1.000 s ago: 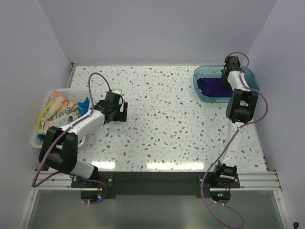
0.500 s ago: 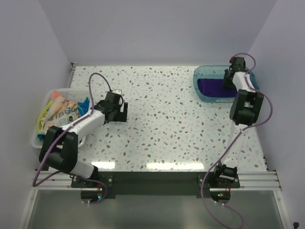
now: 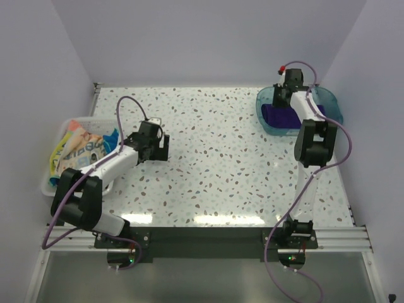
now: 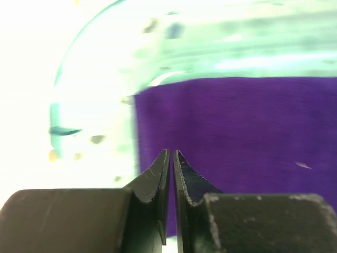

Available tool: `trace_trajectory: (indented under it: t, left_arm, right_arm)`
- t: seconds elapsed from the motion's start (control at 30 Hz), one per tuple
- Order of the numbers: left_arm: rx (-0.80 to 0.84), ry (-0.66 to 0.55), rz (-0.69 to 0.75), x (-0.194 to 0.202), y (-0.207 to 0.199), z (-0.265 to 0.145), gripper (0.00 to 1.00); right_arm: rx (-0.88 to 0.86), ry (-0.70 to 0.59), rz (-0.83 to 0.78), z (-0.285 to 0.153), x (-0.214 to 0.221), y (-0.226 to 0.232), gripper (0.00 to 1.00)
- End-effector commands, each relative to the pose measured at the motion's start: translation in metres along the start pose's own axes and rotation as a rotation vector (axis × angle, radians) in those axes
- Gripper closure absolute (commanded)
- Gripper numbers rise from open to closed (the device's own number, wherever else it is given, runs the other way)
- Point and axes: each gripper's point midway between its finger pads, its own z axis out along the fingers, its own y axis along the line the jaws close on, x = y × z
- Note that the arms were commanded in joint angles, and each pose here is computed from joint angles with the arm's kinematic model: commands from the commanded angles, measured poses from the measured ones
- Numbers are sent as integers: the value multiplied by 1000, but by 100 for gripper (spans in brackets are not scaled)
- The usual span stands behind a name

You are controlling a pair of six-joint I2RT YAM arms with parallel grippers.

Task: Fold and stack the towels
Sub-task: Neatly place the folded towel into the bin

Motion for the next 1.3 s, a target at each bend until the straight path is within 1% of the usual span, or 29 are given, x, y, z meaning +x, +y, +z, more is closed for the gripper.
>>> trace_trajectory:
  t: [0.0, 0.17, 0.37, 0.5, 0.6, 0.7, 0.8, 0.83, 0.87, 0.9, 0.93, 0.97, 1.0, 1.03, 1.07, 1.1, 1.13, 1.17, 1.2, 1.23, 1.27]
  left_arm:
    - [13, -73, -2, -18, 1, -7, 0]
    - [11, -86, -5, -22, 2, -10, 0]
    - [12, -102, -8, -25, 3, -15, 0]
    - [15, -117, -11, -28, 3, -18, 0]
    - [20, -124, -15, -30, 2, -20, 0]
    - [24, -134, -17, -32, 2, -22, 0]
    - [19, -149, -24, -35, 4, -26, 0]
    - [20, -157, -29, -37, 4, -28, 0]
    - [16, -165, -37, -38, 5, -29, 0]
    - [13, -185, -46, -43, 6, -33, 0]
    - [0, -200, -58, -47, 9, -36, 0]
    - [-45, -226, -99, -56, 20, -40, 0]
    - [-66, -223, -127, -58, 27, -43, 0]
    - [-81, -227, -160, -64, 33, -47, 0]
    - [-107, -255, -235, -79, 47, -54, 0]
    - [-148, -248, -261, -80, 59, -57, 0]
    - [-176, -254, -289, -85, 68, -61, 0]
    - [-220, -285, -334, -99, 85, -69, 0]
    - [-252, -276, -345, -99, 95, -71, 0]
    - [-279, -282, -356, -103, 104, -73, 0]
    - [-320, -300, -383, -111, 121, -79, 1]
  right_arm:
    - [-86, -28, 7, -3, -7, 27, 91]
    - [-114, 28, 48, 17, 12, 38, 92]
    - [-153, 55, 63, 23, 19, 45, 92]
    - [-228, 22, 55, 6, 4, 59, 91]
    - [-254, -33, 40, -15, -15, 65, 89]
    - [-234, -89, 26, -37, -31, 62, 87]
    - [-175, -121, 19, -61, -39, 53, 85]
    - [-159, -109, 23, -64, -33, 50, 80]
    - [-129, -149, 22, -84, -43, 45, 78]
    - [-111, -152, 22, -92, -42, 42, 75]
    - [-99, -127, 26, -100, -32, 40, 70]
    - [-97, -158, 32, -122, -39, 41, 67]
    - [-103, -159, 56, -134, -37, 43, 64]
    - [-110, -124, 69, -138, -20, 44, 55]
    - [-121, -119, 74, -147, -15, 51, 51]
    - [-118, -155, 92, -173, -18, 53, 46]
    - [-134, -111, 73, -174, 4, 69, 37]
    - [-139, -113, 66, -184, 10, 75, 34]
    - [-136, -131, 66, -201, 13, 80, 30]
    - [-149, -101, 52, -202, 31, 88, 24]
    - [-182, -85, 18, -208, 42, 106, 22]
